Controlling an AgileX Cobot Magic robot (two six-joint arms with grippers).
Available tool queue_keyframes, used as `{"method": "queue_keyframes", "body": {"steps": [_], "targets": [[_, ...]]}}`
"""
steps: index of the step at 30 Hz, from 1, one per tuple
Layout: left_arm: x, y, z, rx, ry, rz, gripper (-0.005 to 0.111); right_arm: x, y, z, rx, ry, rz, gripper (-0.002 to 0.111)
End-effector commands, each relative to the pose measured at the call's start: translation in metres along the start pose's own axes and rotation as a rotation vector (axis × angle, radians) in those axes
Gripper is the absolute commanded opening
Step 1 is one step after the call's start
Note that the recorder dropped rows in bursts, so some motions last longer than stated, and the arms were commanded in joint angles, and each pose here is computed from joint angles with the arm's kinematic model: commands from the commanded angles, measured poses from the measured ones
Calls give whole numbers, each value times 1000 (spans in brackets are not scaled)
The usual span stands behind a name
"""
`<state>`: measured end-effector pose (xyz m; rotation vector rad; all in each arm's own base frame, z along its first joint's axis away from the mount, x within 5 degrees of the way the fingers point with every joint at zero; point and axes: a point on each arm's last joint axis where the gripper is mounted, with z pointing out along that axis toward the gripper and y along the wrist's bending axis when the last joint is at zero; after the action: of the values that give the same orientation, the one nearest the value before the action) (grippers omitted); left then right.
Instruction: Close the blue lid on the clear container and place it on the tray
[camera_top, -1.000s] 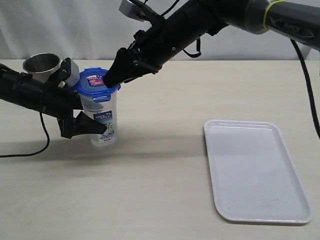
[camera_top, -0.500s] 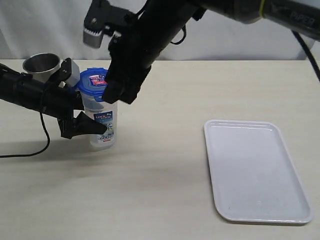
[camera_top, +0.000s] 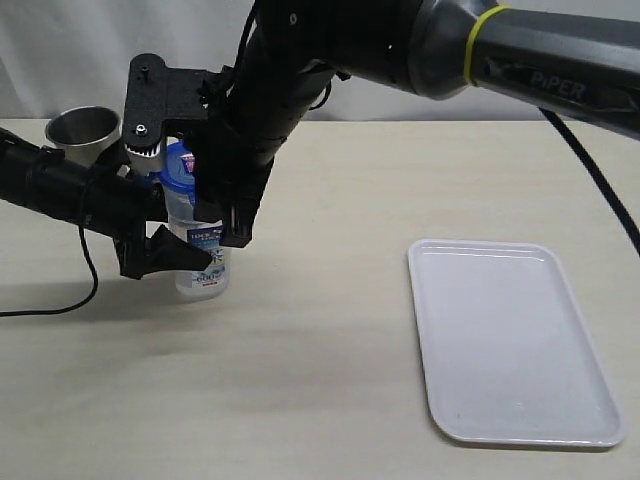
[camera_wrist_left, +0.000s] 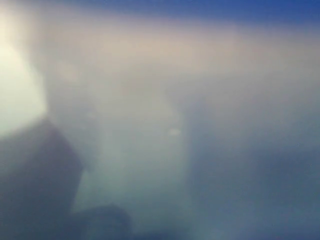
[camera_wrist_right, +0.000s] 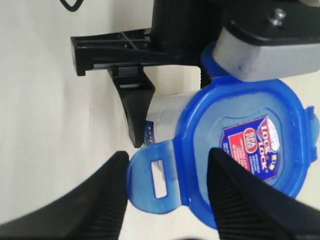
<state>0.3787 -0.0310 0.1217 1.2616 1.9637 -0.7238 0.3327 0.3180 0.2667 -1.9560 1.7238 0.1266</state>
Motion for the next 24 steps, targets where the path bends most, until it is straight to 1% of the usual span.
{"method": "queue_keyframes", "body": {"steps": [1,11,17,20,21,24], "targets": [[-6,-2,-1,17,-38,17,0,4,6,0,-50,39,-2,46],[-6,-2,-1,17,-38,17,0,1,11,-11,-152,68,40,46],[-6,-2,-1,19,-39,17,0,-7,7,-21,-151,29,47,46],[-6,-2,-1,20,-40,18,0,-7,10,-21,-175,31,65,46],[-6,-2,-1,20,-40,18,0,-7,10,-20,-184,35,73,48],[-6,-2,-1,20,-40,18,0,-7,10,-20,-181,34,77,57]]}}
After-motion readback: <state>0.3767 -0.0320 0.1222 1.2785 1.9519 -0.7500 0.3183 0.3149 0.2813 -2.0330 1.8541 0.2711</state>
